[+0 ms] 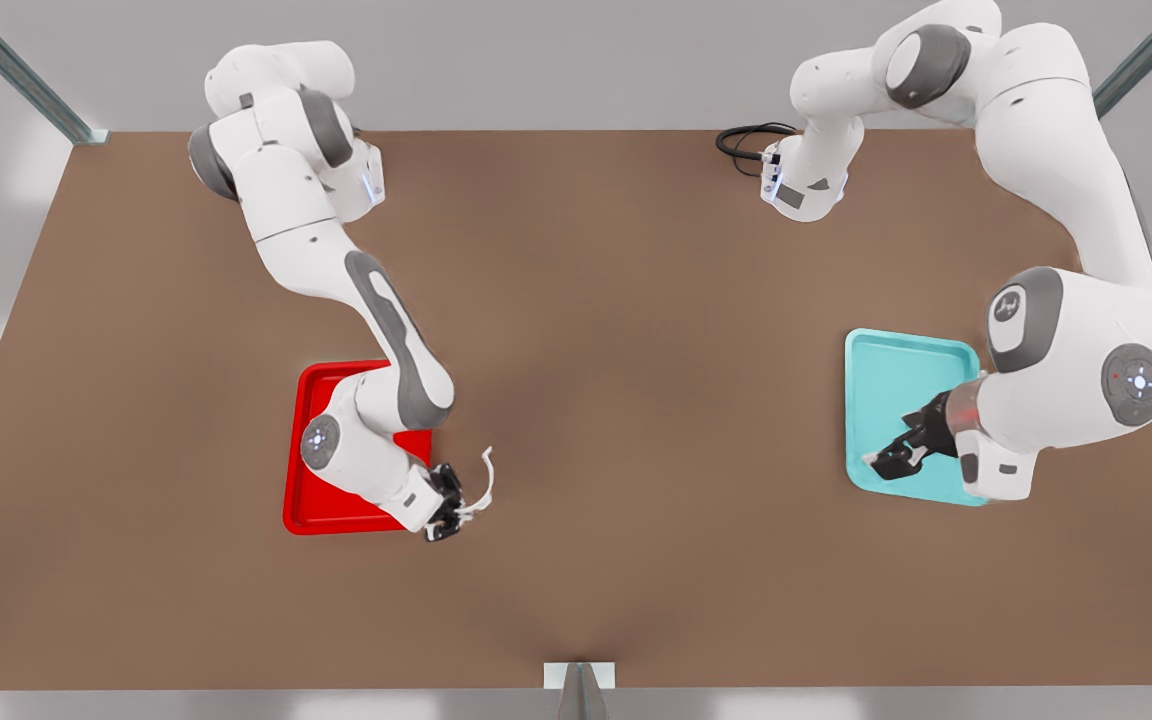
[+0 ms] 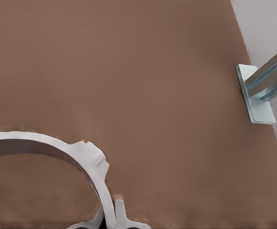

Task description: Take the drainage pipe clamp from the left arm, pass it to the right arm, and place it in the plate on the right side

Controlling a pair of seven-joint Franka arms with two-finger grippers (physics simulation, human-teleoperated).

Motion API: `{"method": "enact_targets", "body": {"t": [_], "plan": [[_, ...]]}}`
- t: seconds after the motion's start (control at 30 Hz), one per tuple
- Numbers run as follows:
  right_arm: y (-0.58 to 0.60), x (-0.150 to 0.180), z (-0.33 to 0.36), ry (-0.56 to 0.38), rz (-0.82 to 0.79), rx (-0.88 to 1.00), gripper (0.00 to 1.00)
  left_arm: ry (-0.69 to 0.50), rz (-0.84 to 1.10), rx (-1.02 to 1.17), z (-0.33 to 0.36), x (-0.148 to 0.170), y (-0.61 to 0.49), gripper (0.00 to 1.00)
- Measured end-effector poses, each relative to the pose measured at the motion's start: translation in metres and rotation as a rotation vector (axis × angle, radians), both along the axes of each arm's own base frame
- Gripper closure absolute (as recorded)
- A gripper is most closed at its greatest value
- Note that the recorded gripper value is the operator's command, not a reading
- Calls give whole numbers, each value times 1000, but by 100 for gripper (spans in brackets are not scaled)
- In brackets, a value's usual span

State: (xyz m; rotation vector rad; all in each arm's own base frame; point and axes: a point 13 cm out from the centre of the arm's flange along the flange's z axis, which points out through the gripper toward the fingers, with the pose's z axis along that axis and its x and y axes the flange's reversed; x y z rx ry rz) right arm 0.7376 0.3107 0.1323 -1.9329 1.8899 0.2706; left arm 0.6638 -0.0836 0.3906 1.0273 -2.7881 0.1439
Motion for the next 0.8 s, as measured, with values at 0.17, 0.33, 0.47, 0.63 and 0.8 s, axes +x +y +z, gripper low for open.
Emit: {"method": "enact_targets", "body": {"t": [0.17,0.33,0.47,0.63,0.8], "plan": [[-116,-23,16,108,-10,-38,79,52,-169,103,5,-78,-28,0],[-191,-66,-18,222,10,-62,79,60,-298,82,11,-75,-47,0],[-207,-87,-37,265,50,-60,47,72,-358,80,11,-78,-44,0],[-214,-91,-42,250,90,-38,0,54,-420,70,21,-77,-47,0],[-199,-74,-19,181,152,-24,0,53,-463,61,21,-77,-46,0]]}}
